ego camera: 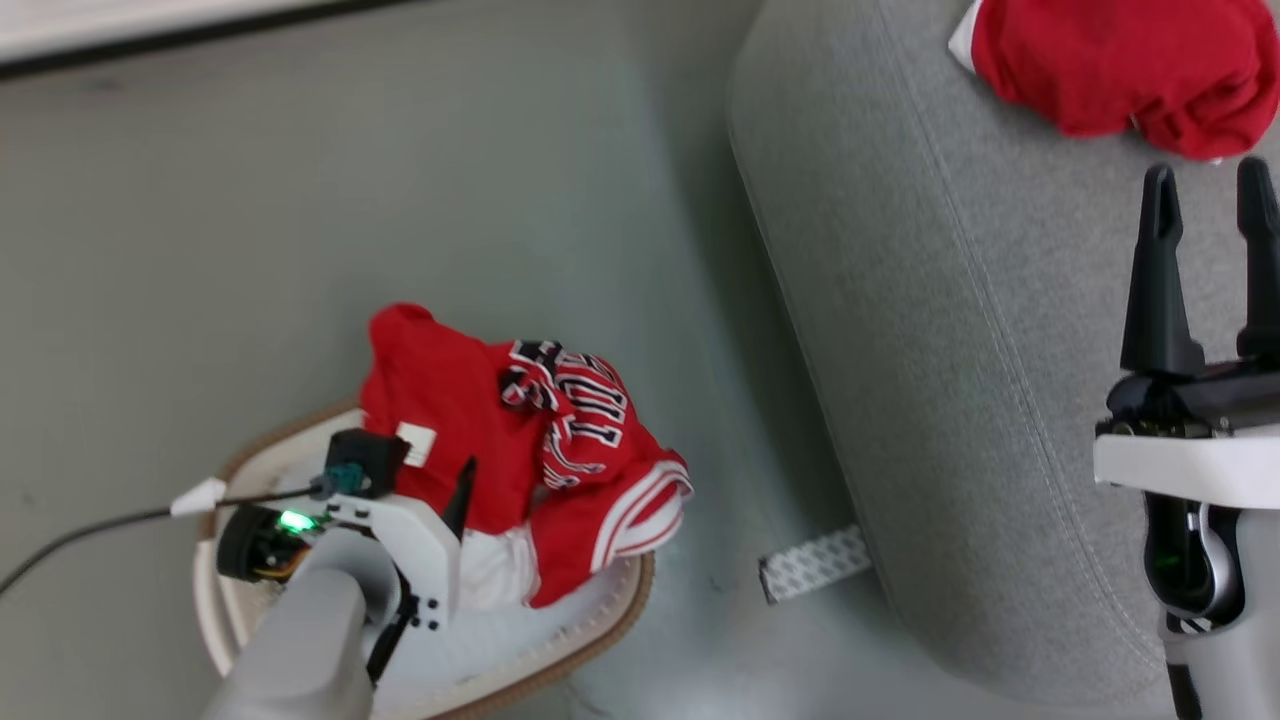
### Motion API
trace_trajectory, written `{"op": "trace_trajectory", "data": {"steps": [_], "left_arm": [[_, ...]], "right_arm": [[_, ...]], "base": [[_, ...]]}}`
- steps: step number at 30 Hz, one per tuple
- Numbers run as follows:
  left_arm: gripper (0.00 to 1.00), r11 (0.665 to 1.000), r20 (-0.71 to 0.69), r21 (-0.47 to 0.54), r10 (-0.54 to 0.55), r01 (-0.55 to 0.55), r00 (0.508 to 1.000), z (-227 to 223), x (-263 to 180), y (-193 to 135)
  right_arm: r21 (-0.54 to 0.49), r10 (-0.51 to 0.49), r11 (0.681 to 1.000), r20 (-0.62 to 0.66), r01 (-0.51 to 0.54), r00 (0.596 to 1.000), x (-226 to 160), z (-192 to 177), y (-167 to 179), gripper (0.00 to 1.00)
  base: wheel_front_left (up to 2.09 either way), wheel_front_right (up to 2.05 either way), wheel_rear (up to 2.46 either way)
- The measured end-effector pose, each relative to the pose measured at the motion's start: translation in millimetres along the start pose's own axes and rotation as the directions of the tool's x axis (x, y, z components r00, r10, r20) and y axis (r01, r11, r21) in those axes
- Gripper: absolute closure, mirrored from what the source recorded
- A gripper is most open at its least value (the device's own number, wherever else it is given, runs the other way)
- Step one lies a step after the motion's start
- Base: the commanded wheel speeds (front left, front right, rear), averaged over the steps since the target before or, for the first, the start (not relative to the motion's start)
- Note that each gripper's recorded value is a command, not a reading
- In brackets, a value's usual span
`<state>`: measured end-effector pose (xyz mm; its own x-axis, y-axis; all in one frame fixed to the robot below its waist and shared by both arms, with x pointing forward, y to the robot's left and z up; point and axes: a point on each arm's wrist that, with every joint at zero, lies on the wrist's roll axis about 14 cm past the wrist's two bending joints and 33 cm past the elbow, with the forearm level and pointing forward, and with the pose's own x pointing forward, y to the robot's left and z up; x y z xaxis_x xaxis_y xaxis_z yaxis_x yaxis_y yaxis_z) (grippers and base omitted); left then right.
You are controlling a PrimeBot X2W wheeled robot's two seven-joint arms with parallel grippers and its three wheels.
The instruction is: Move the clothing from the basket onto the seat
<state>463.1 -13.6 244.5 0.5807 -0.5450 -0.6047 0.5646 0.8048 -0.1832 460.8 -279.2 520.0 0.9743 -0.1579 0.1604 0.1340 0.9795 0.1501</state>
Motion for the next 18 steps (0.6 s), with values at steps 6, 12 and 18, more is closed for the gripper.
{"op": "trace_trajectory", "data": {"steps": [6,12,18], "left_arm": [[0.00,0.998,-0.183,0.017,-0.057,0.061,0.981,-51,41,1],[0.00,0.996,-0.323,0.015,-0.082,0.092,0.943,-97,74,4],[0.00,0.992,-0.434,-0.006,-0.117,0.127,0.893,-132,92,-13]], "right_arm": [[-0.015,-0.013,1.000,-0.047,0.013,0.999,12,-30,-1,0.00],[-0.049,-0.030,0.998,-0.105,0.025,0.994,19,-63,-9,0.00],[-0.101,-0.065,0.994,-0.167,0.049,0.984,14,-89,-23,0.00]], "base": [[0.00,0.00,0.00],[0.00,0.00,0.00],[0.00,0.00,0.00]]}}
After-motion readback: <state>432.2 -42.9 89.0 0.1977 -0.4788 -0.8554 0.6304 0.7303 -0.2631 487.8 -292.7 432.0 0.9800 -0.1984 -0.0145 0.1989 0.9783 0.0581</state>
